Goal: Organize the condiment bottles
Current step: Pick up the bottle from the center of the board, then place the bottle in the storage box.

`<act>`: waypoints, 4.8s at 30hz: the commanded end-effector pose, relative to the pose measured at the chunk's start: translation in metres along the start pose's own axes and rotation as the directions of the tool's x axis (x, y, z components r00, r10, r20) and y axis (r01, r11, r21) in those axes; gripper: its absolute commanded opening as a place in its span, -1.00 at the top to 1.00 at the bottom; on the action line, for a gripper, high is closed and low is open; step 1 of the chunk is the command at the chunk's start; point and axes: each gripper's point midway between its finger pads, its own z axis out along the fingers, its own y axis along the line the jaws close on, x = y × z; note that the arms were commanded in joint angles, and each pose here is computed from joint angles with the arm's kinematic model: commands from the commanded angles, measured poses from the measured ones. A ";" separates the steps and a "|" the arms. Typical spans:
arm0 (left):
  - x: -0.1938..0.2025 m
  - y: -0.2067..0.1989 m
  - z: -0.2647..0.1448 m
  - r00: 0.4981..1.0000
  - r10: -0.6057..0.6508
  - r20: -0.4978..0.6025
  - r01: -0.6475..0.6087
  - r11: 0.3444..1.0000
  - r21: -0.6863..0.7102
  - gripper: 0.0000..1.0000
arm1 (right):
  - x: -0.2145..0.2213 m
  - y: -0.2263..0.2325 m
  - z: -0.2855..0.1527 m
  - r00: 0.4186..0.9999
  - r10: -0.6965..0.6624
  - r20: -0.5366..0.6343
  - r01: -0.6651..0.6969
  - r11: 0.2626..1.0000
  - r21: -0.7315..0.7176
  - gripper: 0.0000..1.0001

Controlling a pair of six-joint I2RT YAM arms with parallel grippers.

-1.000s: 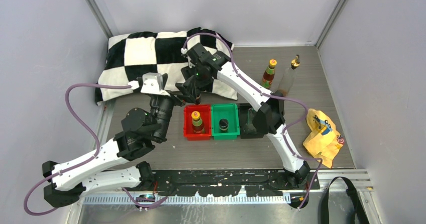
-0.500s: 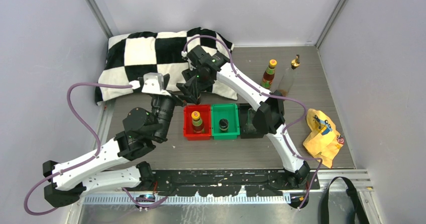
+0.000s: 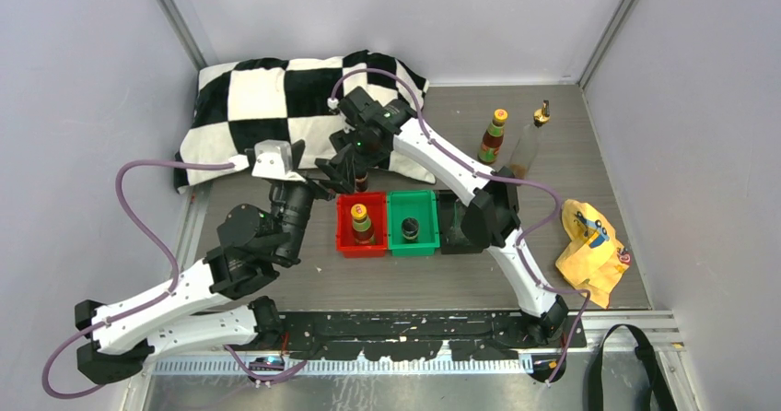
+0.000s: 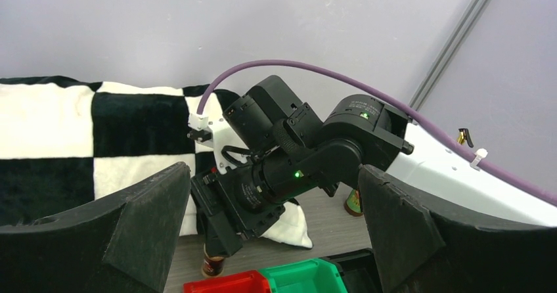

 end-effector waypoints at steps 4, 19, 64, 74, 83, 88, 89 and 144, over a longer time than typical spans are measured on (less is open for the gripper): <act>-0.014 0.006 -0.005 0.997 -0.056 0.048 0.056 0.998 -0.005 -1.00 | -0.003 0.004 0.008 1.000 -0.022 0.009 0.022 1.000 0.010 -0.35; -0.007 0.007 -0.010 0.995 -0.084 0.044 0.084 0.996 0.023 -0.99 | -0.006 0.006 0.016 1.000 -0.023 0.016 0.023 1.000 0.012 -0.34; -0.002 0.009 -0.014 0.994 -0.095 0.050 0.093 0.995 0.036 -1.00 | -0.013 -0.008 0.024 0.999 -0.022 0.043 0.019 0.996 0.084 0.44; 0.001 0.008 -0.012 0.996 -0.085 0.040 0.084 0.996 0.030 -1.00 | -0.026 -0.007 0.002 0.994 -0.026 0.108 0.017 0.996 0.082 0.74; 0.003 0.008 -0.011 0.997 -0.075 0.029 0.075 0.997 0.018 -1.00 | -0.034 -0.006 -0.016 0.988 -0.033 0.149 0.022 0.997 0.078 0.99; 0.003 0.008 -0.010 0.998 -0.063 0.022 0.063 0.998 0.009 -1.00 | -0.038 -0.005 -0.026 0.984 -0.040 0.175 0.027 0.997 0.076 0.99; 0.004 0.008 -0.010 0.998 -0.062 0.020 0.062 0.998 0.010 -0.99 | -0.039 -0.005 -0.029 0.983 -0.042 0.180 0.028 0.997 0.076 0.99; -0.004 0.007 -0.013 0.999 -0.019 -0.045 0.020 0.999 0.030 -1.00 | 0.042 -0.033 -0.176 0.948 0.036 0.318 -0.118 0.962 0.245 0.98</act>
